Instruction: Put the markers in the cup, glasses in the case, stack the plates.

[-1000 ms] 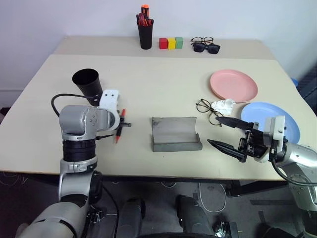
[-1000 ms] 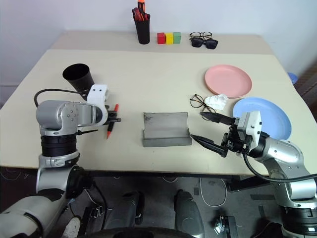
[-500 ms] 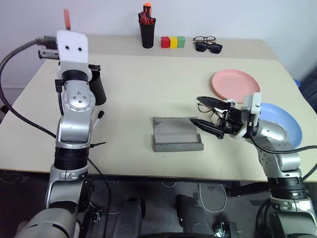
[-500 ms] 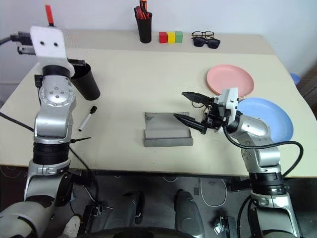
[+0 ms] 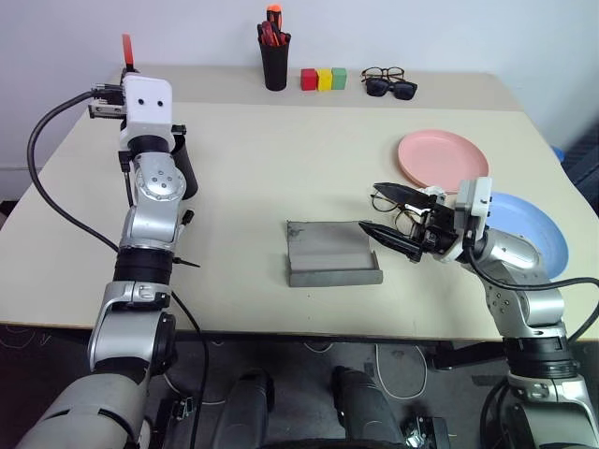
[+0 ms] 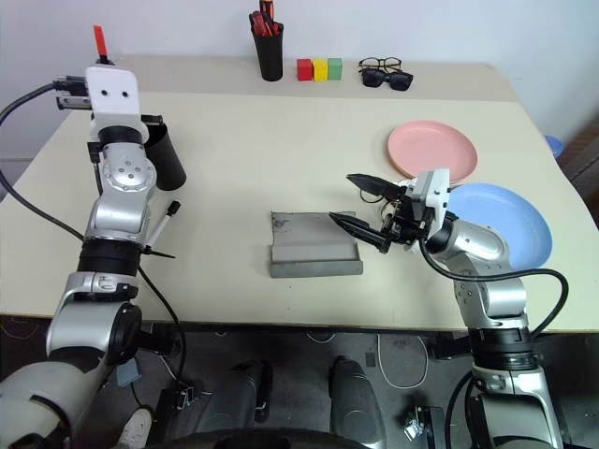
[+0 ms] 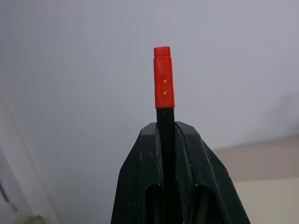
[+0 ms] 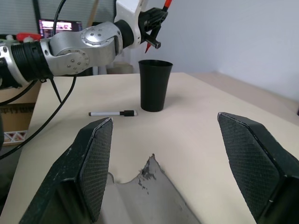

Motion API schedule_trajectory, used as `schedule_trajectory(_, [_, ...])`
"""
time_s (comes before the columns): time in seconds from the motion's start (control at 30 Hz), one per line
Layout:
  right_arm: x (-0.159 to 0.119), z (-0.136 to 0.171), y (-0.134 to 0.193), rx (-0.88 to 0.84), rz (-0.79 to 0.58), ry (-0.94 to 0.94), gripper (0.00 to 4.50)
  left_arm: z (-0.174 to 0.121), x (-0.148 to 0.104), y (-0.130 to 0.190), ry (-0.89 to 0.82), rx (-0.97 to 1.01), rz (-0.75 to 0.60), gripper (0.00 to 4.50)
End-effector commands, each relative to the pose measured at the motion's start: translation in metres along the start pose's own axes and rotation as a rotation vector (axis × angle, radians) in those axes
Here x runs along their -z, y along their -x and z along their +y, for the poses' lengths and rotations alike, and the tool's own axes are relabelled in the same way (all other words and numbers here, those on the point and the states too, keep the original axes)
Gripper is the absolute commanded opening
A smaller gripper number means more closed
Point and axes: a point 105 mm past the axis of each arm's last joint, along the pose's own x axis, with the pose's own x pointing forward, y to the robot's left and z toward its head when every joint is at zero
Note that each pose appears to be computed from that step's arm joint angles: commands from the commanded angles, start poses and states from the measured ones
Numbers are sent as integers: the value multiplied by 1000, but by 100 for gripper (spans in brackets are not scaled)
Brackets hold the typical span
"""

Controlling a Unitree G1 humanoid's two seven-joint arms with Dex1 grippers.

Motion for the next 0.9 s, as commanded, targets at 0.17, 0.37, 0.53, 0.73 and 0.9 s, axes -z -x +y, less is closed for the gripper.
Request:
schedule_trajectory(0.17, [-21, 1, 9, 32, -19, 57, 365, -13, 2, 0, 70, 23, -11, 90])
schedule_trajectory(0.37, [-24, 1, 13, 43, -7, 51, 365, -21, 7, 16, 202, 49, 2, 317])
schedule_trajectory(0.53, [-23, 0, 15, 50, 2, 48, 365, -33, -9, 34, 443, 247, 89, 317])
schedule_trajectory(0.73, [-20, 0, 16, 57, 3, 33, 365, -31, -20, 98, 440, 750, 205, 317])
schedule_trajectory(0.9, [-15, 1, 14, 55, 0, 17, 365, -7, 10, 136, 251, 928, 446, 317])
